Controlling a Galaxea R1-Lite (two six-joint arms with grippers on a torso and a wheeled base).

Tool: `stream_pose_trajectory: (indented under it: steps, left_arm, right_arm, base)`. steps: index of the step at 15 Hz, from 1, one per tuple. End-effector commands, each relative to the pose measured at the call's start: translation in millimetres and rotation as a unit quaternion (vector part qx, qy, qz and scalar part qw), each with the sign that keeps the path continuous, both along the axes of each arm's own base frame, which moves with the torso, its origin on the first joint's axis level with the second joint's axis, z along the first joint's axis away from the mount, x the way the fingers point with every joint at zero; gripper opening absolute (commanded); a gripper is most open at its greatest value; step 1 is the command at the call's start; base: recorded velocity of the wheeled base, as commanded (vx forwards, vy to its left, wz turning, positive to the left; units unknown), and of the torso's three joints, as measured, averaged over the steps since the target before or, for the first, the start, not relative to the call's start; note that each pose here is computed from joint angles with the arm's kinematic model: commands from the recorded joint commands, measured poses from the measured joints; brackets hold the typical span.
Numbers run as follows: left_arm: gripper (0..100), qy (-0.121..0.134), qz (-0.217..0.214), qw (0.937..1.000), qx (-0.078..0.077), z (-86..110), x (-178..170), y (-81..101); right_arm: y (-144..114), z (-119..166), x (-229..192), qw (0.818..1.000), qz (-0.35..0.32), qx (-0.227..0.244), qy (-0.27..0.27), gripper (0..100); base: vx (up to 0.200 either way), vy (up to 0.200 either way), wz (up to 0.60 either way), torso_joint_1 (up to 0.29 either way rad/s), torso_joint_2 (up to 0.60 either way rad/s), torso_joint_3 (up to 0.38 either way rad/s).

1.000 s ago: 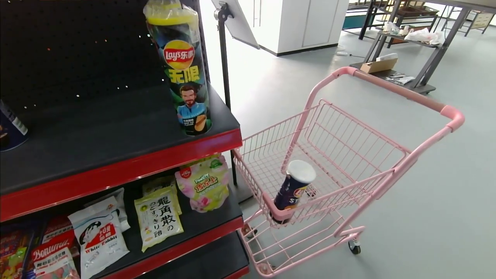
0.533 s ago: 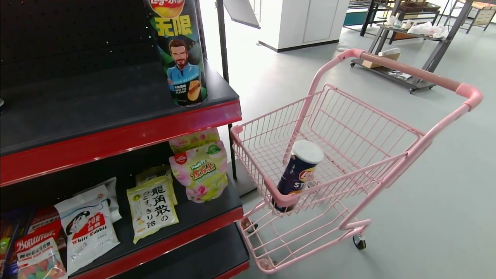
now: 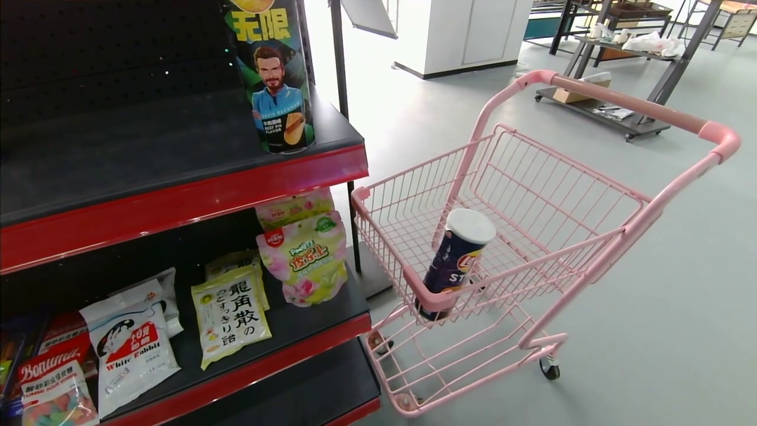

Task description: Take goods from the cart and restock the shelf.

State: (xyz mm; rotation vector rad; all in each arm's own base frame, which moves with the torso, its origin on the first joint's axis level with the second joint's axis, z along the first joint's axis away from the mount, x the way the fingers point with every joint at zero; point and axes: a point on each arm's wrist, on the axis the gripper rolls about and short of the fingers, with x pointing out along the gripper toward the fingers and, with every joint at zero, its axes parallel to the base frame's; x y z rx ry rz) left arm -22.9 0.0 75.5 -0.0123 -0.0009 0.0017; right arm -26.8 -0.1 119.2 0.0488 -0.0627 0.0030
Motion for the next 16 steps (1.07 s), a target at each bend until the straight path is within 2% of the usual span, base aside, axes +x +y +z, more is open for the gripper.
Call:
stream_pose_trajectory:
  steps: [1,2,3,5,6,7,8,11,16]
  left_arm:
    - [100,0.000,0.000,1.0000,0.000,0.0,0,0.0]
    - [100,0.000,0.000,1.0000,0.000,0.0,0,0.0]
    - [100,0.000,0.000,1.0000,0.000,0.0,0,0.0]
    - [100,0.000,0.000,1.0000,0.000,0.0,0,0.0]
    - [100,0.000,0.000,1.0000,0.001,0.2,0,0.0]
    - [100,0.000,0.000,1.0000,0.000,0.0,0,0.0]
    - [100,0.000,0.000,1.0000,0.000,0.2,0,0.0]
    - [100,0.000,0.000,1.0000,0.000,0.2,0,0.0]
    - [100,0.000,0.000,1.0000,0.001,0.0,0,0.0]
  right_arm:
    - [8,142,90,0.992,0.098,0.035,0.067,100]
    - [14,141,116,0.989,0.122,0.020,0.079,100]
    - [18,140,130,0.986,0.138,0.027,0.084,100]
    - [36,119,191,0.964,0.221,0.049,0.141,100]
    - [39,111,203,0.957,0.240,0.051,0.153,100]
    - [45,94,227,0.941,0.291,0.056,0.164,100]
    - [47,82,240,0.933,0.316,0.055,0.164,100]
    - [53,54,260,0.918,0.356,0.035,0.170,100]
    - [74,41,266,0.897,0.400,0.019,0.187,100]
  base:
    - [0.000,0.000,0.00,0.000,0.00,0.000]
    - [0.000,0.000,0.00,0.000,0.00,0.000]
    - [0.000,0.000,0.00,0.000,0.00,0.000]
    - [0.000,0.000,0.00,0.000,0.00,0.000]
    - [0.000,0.000,0.00,0.000,0.00,0.000]
    - [0.000,0.000,0.00,0.000,0.00,0.000]
    - [0.000,0.000,0.00,0.000,0.00,0.000]
    - [0.000,0.000,0.00,0.000,0.00,0.000]
    - [0.000,0.000,0.00,0.000,0.00,0.000]
